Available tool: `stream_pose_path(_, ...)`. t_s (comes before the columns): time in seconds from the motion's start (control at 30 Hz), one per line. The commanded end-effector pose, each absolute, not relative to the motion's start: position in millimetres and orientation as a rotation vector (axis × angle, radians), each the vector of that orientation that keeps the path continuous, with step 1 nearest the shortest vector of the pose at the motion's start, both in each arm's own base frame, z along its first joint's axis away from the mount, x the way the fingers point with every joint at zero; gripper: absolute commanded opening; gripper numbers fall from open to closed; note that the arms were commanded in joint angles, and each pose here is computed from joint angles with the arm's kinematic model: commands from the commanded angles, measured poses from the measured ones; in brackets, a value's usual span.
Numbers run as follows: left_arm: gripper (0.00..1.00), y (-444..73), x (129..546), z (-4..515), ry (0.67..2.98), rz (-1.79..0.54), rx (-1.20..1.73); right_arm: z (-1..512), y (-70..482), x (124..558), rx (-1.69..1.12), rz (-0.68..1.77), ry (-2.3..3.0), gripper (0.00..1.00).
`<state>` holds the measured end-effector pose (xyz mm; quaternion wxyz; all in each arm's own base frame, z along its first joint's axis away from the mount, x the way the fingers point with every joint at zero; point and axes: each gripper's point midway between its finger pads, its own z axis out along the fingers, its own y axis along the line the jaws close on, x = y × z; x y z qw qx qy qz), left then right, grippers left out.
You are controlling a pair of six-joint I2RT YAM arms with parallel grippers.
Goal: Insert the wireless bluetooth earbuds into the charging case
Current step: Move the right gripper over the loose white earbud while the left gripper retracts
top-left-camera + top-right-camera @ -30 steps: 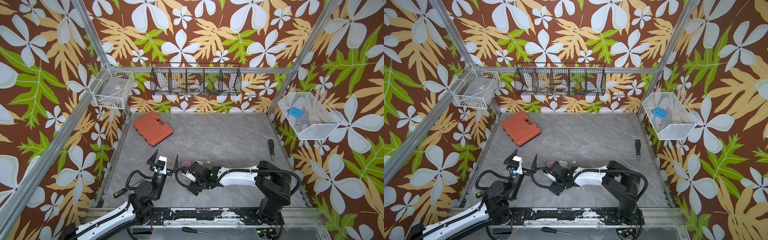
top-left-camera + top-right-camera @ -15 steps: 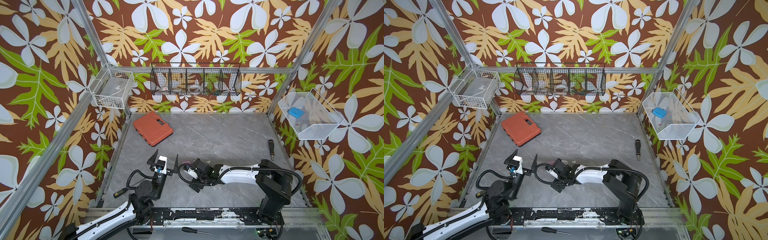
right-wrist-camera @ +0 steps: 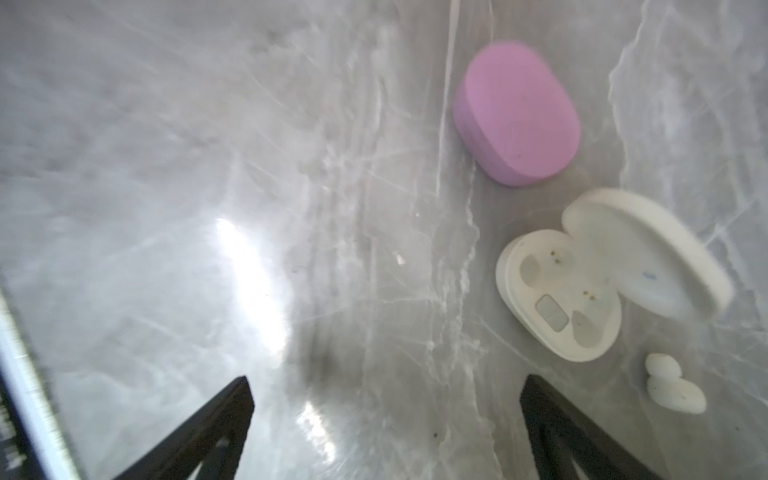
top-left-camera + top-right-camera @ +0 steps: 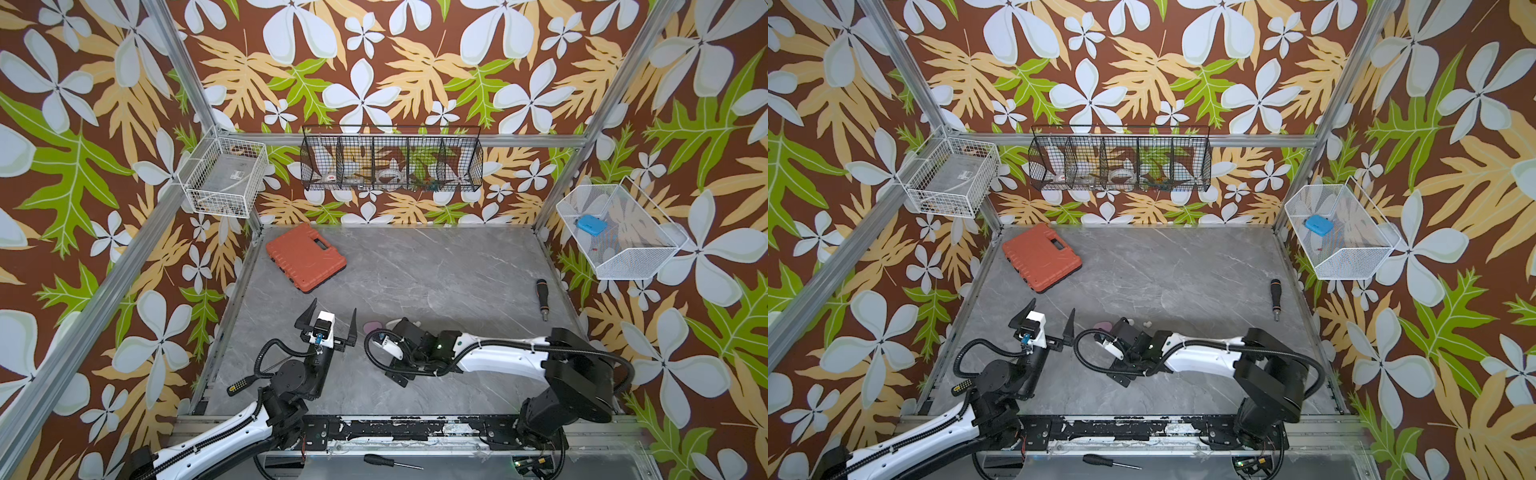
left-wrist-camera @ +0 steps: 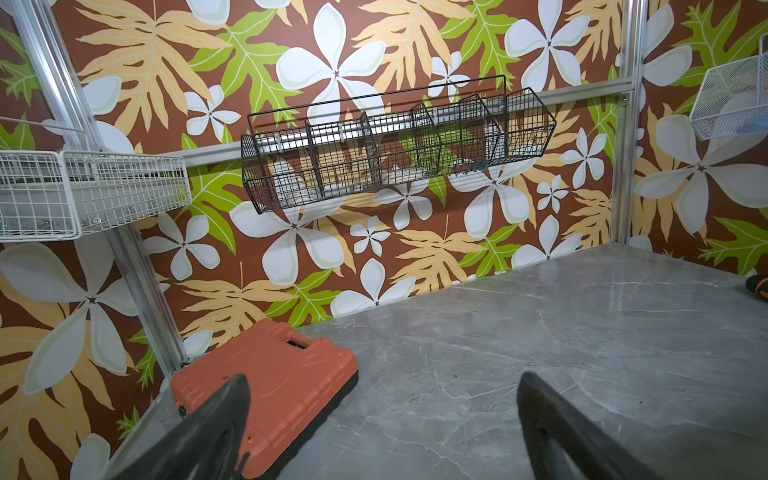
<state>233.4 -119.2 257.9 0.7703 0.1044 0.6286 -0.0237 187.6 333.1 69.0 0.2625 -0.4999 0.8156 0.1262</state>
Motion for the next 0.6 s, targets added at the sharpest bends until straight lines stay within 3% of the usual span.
stream_pose_path(0.0, 1.0, -122, 231, 265, 1.348, -0.098, 0.216, 104, 327, 193, -1.169, 0.394, 2.174, 1.0)
stream_pose_path(0.2, 1.0, -153, 228, 256, 1.455, -0.195, 0.394, 166, 274, 210, -0.683, 0.423, 2.084, 0.99)
stream_pose_path(0.37, 1.0, -183, 210, 241, 1.677, -0.336, 0.625, 154, 198, 222, -0.245, 0.362, 2.234, 1.0)
stream_pose_path(0.57, 1.0, -153, 211, 238, 1.835, -0.387, 0.331, 117, 164, 205, -0.061, 0.424, 2.414, 1.0)
